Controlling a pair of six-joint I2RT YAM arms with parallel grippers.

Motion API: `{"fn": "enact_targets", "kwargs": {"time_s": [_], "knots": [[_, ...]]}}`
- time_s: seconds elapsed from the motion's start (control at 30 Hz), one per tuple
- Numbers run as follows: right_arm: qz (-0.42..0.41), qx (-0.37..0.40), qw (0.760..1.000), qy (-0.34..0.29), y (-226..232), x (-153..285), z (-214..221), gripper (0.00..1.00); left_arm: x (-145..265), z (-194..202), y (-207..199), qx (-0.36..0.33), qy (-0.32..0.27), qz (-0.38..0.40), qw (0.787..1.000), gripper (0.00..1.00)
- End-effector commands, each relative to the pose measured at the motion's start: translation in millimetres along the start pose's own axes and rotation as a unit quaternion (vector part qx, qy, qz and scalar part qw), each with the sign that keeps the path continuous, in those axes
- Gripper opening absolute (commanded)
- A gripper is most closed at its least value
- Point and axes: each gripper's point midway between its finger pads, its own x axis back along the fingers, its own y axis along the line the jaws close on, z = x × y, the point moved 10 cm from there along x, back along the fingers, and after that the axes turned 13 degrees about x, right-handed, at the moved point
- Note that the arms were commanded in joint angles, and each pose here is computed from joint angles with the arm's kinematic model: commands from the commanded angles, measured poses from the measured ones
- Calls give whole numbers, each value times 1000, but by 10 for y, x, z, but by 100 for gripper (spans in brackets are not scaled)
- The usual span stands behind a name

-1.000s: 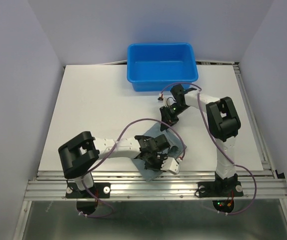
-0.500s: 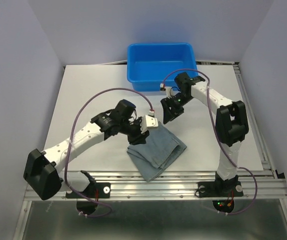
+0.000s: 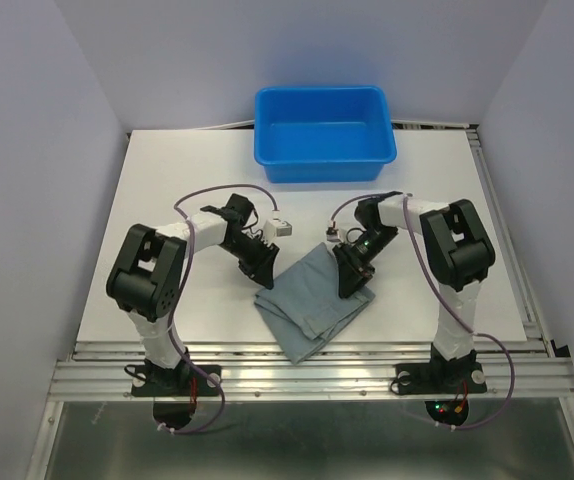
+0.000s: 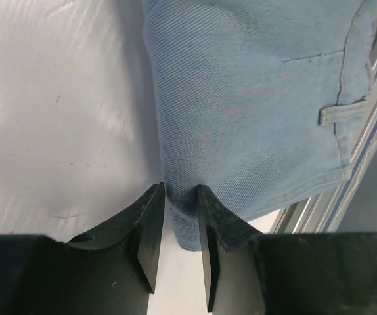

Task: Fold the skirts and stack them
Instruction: Fold the skirt

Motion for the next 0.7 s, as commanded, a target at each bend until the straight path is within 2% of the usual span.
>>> {"fn": "enact_targets", "kwargs": {"time_s": [0.0, 0.07, 0.17, 0.27, 0.33, 0.43, 0.47, 0.53, 0.6, 0.67], "knots": [[76, -9, 996, 42, -331, -106, 114, 39, -4, -90, -37, 16, 7, 21, 1000, 37], [125, -20, 991, 47, -543, -55, 85, 38, -61, -85, 30, 28, 20, 15, 999, 34], [190, -25, 981, 9, -842, 225, -95, 38, -74, -85, 39, 32, 22, 11, 999, 32], [267, -11, 964, 0, -1082, 509, -274, 38, -130, -95, -115, 5, 25, 16, 1000, 30], [338, 29, 941, -13, -1153, 771, -553, 38, -210, -137, -301, -34, 24, 25, 999, 29], [357, 66, 929, -66, -1033, 1082, -940, 40, -556, -235, -788, -140, 38, 26, 989, 29], [343, 63, 934, -71, -1000, 1106, -996, 41, -711, -249, -1013, -164, 49, 43, 984, 27], [349, 100, 927, -99, -757, 1199, -1298, 43, -880, -300, -1193, -178, 47, 74, 980, 27], [343, 111, 926, -112, -603, 1218, -1407, 47, -1036, -332, -1407, -185, 57, 113, 974, 31], [345, 116, 922, -135, -481, 1309, -1463, 47, -1063, -456, -1622, -205, 30, 149, 967, 36]]}}
